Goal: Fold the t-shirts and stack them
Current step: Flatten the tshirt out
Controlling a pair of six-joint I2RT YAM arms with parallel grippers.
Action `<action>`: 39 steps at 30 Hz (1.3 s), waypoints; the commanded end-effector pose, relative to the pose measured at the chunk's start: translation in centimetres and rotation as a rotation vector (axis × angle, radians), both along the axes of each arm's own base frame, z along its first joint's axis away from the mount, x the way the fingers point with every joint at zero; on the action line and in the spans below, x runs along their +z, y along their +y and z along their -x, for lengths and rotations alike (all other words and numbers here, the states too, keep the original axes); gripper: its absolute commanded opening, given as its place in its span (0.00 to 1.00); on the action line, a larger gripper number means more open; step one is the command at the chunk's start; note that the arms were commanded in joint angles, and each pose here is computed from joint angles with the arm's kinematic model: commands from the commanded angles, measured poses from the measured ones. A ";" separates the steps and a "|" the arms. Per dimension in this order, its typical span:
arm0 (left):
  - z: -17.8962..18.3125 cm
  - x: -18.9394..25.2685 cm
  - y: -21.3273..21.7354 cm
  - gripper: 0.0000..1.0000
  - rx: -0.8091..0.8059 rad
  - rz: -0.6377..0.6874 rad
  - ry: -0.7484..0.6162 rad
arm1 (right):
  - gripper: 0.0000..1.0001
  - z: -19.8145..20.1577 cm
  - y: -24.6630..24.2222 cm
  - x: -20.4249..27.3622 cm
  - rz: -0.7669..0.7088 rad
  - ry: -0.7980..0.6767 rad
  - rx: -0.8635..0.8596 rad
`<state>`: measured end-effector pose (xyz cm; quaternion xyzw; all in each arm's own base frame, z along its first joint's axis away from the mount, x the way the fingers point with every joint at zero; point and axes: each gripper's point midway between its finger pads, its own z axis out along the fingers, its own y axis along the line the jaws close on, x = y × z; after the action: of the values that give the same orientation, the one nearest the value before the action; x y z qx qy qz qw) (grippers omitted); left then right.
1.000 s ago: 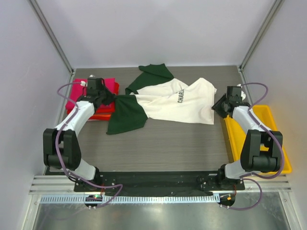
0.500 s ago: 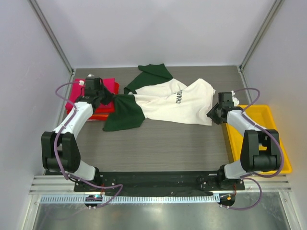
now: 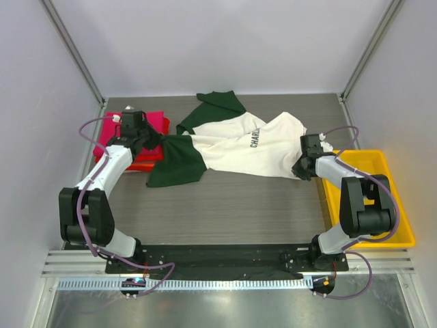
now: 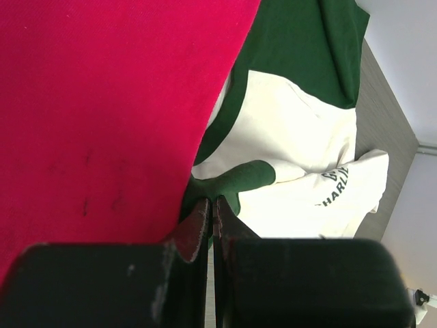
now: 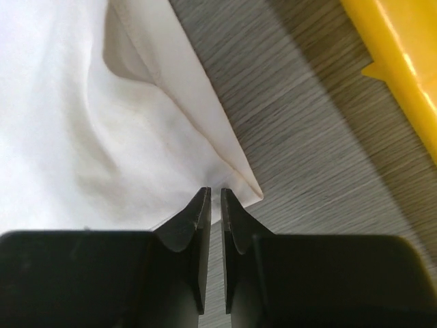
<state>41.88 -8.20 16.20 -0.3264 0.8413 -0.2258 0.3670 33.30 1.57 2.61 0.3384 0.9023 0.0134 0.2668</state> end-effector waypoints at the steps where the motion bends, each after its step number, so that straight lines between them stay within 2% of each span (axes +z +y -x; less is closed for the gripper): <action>1: -0.3 1.9 0.5 0.00 -0.001 -0.013 -0.050 | 0.17 1.6 -1.3 -0.4 0.060 0.027 -0.038; 4: -0.3 1.9 0.7 0.00 0.002 -0.027 -0.047 | 0.15 2.8 -1.5 -0.1 0.067 0.014 -0.047; 7: -0.3 2.0 0.8 0.00 0.006 -0.030 -0.048 | 0.01 3.8 -1.6 0.2 0.066 0.012 -0.053; 13: -0.1 2.1 1.1 0.00 0.012 -0.033 -0.045 | 0.01 4.7 -1.8 1.2 0.059 -0.015 -0.075; 18: 0.1 2.1 1.0 0.00 0.007 -0.029 -0.045 | 0.16 2.3 -1.1 2.4 0.047 -0.062 -0.017; 20: 0.2 2.1 0.9 0.00 0.003 -0.024 -0.045 | 0.33 0.0 -0.1 2.6 0.020 -0.078 0.041; 22: 0.3 2.2 0.8 0.00 -0.003 -0.019 -0.046 | 0.33 -1.7 0.7 3.1 -0.009 -0.084 0.071; 24: 0.5 2.2 0.8 0.00 -0.003 -0.022 -0.045 | 0.30 -2.5 0.9 2.4 -0.014 -0.063 0.077; 30: 0.7 2.6 1.2 0.00 0.002 -0.040 -0.047 | 0.12 -3.6 0.1 1.3 0.009 -0.039 0.022; 31: 0.7 2.6 1.2 0.00 0.003 -0.041 -0.045 | 0.09 -3.2 0.1 0.5 0.010 -0.013 0.015; 32: 0.7 2.5 1.3 0.00 0.005 -0.041 -0.042 | 0.01 -2.9 -0.2 0.1 0.016 0.000 0.005; 36: 0.6 2.2 1.6 0.00 0.016 -0.037 -0.031 | 0.01 -0.6 -1.7 -1.4 0.070 0.071 -0.081; 37: 0.6 2.2 1.8 0.00 0.021 -0.037 -0.031 | 0.01 1.0 -2.5 -1.7 0.111 0.115 -0.113; 39: 0.7 2.1 2.1 0.00 0.034 -0.044 -0.026 | 0.01 2.2 -4.7 -0.4 0.200 0.092 -0.206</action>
<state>40.80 -7.33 16.14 -0.3255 0.8492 -0.2114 0.3582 34.92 0.66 1.99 0.3557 0.8967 -0.0180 0.2627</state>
